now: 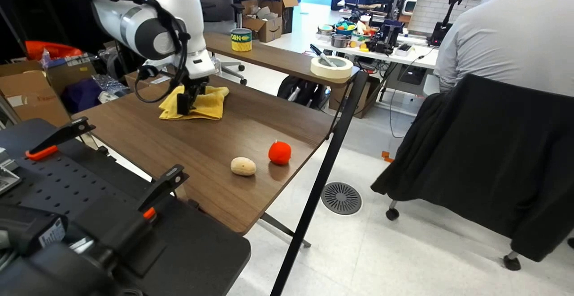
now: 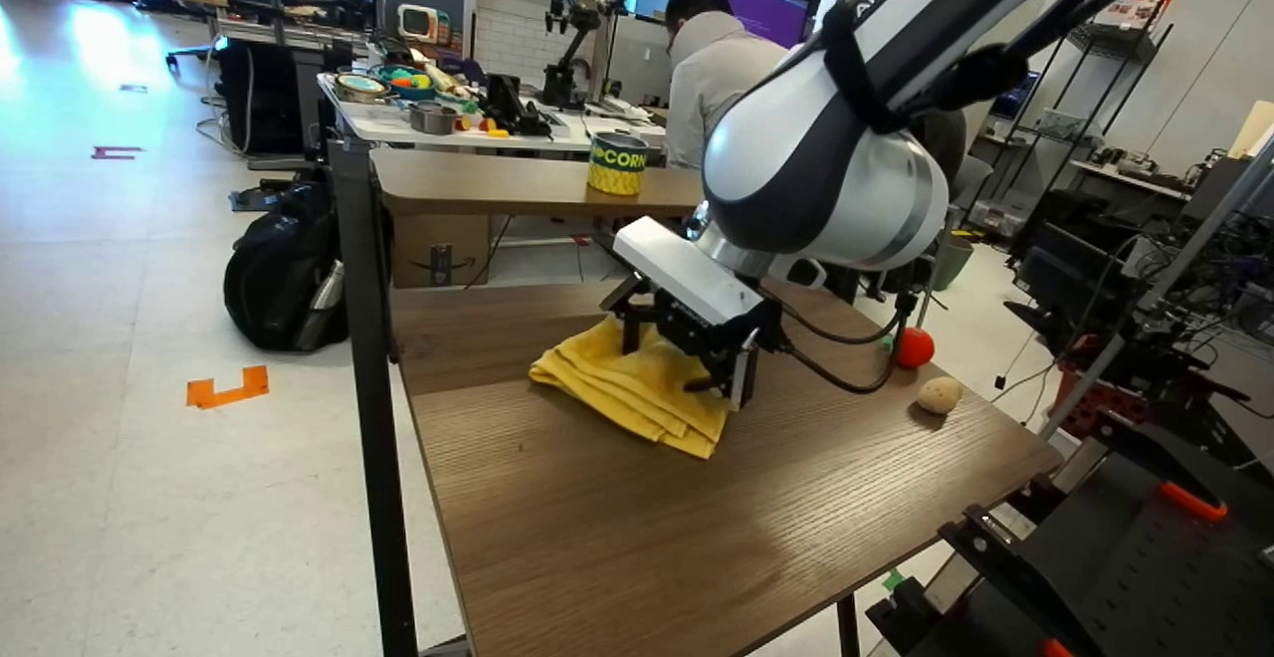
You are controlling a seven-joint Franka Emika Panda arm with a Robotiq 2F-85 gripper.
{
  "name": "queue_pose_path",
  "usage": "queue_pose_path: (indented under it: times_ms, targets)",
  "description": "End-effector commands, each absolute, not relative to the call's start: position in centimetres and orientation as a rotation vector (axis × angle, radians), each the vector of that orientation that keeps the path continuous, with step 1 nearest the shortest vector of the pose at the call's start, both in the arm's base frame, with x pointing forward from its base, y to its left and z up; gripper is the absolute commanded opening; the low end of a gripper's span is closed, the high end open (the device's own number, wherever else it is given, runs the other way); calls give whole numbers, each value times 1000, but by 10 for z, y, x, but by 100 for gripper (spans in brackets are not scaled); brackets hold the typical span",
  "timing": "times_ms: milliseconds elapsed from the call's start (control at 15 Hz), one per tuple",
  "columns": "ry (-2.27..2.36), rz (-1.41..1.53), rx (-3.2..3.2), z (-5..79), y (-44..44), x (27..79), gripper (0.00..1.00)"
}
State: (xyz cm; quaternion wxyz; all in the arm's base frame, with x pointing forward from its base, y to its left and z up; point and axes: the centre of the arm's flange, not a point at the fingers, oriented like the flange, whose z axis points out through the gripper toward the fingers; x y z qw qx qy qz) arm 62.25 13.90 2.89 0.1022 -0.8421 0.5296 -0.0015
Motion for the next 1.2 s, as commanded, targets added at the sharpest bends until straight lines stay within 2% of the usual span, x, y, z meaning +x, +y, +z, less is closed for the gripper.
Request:
queue_pose_path:
  times_ms: [0, 200, 800, 1000, 1067, 1133]
  targets:
    - [1447, -68, -2565, 34, 165, 594, 100]
    - [1515, -53, -2529, 31, 172, 587, 100]
    - [2120, -170, -2234, 33, 143, 571, 100]
    - [2129, -53, -2274, 29, 146, 565, 100]
    - [2099, -150, -2245, 29, 143, 577, 100]
    - [2105, -127, -2253, 29, 145, 575, 100]
